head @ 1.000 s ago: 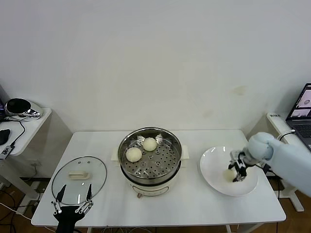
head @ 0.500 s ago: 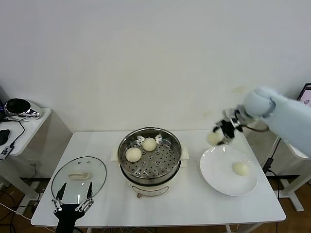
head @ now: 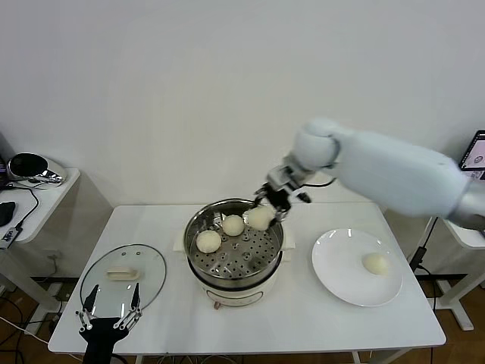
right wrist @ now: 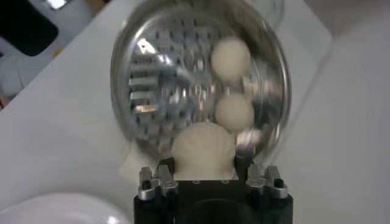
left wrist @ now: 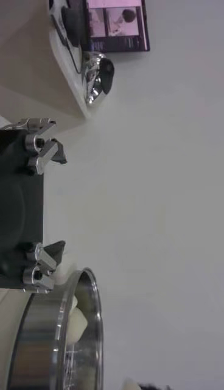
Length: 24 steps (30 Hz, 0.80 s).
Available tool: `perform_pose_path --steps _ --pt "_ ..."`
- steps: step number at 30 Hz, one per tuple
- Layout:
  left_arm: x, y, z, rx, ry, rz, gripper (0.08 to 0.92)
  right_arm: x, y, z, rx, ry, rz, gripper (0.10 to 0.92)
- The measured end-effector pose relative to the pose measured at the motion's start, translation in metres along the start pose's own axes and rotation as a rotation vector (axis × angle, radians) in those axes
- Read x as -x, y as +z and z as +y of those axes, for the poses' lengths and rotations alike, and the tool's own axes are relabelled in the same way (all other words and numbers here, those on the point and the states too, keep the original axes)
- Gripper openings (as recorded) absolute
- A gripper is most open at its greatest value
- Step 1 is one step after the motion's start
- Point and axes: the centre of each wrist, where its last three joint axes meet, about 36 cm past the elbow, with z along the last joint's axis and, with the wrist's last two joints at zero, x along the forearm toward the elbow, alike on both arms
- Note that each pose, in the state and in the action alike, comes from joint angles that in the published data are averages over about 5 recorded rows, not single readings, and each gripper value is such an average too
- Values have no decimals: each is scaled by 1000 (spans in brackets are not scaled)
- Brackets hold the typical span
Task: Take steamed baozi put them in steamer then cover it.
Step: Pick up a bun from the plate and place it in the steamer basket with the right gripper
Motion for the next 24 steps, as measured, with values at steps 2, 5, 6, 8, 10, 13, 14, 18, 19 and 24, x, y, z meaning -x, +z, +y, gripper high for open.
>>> perform_pose_path --steps 2,5,6,8,10,13,14,18,19,24 --pt "0 -1 0 -1 -4 -1 823 13 -11 -7 -58 -17 -11 611" --pt "-1 -1 1 -3 -7 -1 823 31 -25 -12 -138 -42 -20 611" --pt "-1 -1 1 -3 -8 -2 823 37 -28 -13 -163 -49 -22 611" --pt "-1 -1 1 -3 -11 -2 823 47 -34 -13 -210 -65 -22 611" --pt "-1 -1 2 -3 -14 -3 823 56 -38 -13 -253 -80 -22 611" --pt "-2 -1 2 -3 -16 -3 823 67 -43 -12 -315 -104 -22 611" --pt "-2 -1 2 -3 -16 -3 823 70 -45 -12 -336 -111 -21 611" --pt "-2 -1 3 -3 -19 -5 823 79 -52 -13 -409 -131 -21 616" --pt "-2 -1 2 -4 -19 -5 823 80 -54 -13 -424 -135 -22 617" --pt "-2 -1 2 -5 -21 -6 823 88 -62 -15 -492 -156 -23 646"
